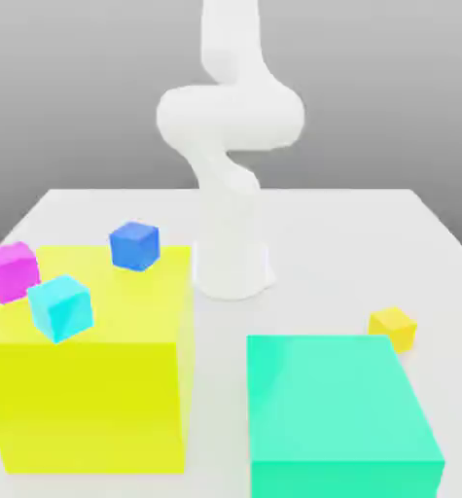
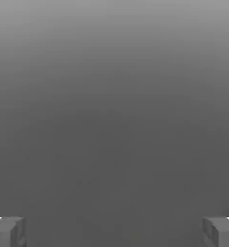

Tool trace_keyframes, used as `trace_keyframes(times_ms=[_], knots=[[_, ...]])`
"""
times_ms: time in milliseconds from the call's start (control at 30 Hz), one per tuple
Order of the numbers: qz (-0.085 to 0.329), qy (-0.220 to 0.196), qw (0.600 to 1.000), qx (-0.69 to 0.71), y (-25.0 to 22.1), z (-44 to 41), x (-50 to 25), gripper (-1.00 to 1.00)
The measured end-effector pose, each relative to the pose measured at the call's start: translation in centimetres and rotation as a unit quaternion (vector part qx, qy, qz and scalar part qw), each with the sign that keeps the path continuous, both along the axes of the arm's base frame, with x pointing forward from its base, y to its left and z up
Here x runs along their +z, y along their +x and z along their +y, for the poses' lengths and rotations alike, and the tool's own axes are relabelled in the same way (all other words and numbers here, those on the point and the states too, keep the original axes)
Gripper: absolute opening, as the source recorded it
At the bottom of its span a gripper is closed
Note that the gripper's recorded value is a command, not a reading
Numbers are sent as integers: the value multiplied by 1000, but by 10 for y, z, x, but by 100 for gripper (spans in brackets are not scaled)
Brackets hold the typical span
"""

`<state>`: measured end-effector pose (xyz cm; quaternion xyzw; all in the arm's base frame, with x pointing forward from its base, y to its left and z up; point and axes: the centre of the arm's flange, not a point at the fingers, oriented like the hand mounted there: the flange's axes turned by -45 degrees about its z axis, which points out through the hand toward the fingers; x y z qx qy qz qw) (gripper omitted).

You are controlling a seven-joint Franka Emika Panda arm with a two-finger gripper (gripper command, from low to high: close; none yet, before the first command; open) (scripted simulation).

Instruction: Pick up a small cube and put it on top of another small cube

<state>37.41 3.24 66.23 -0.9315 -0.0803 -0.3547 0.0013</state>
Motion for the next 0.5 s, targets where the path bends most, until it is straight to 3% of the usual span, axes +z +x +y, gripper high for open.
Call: trace_keyframes(times_ms=[233,500], knots=[[87,-102,962,240,26,108,-149,0],[153,-207,828,498,-36,209,-312,0]])
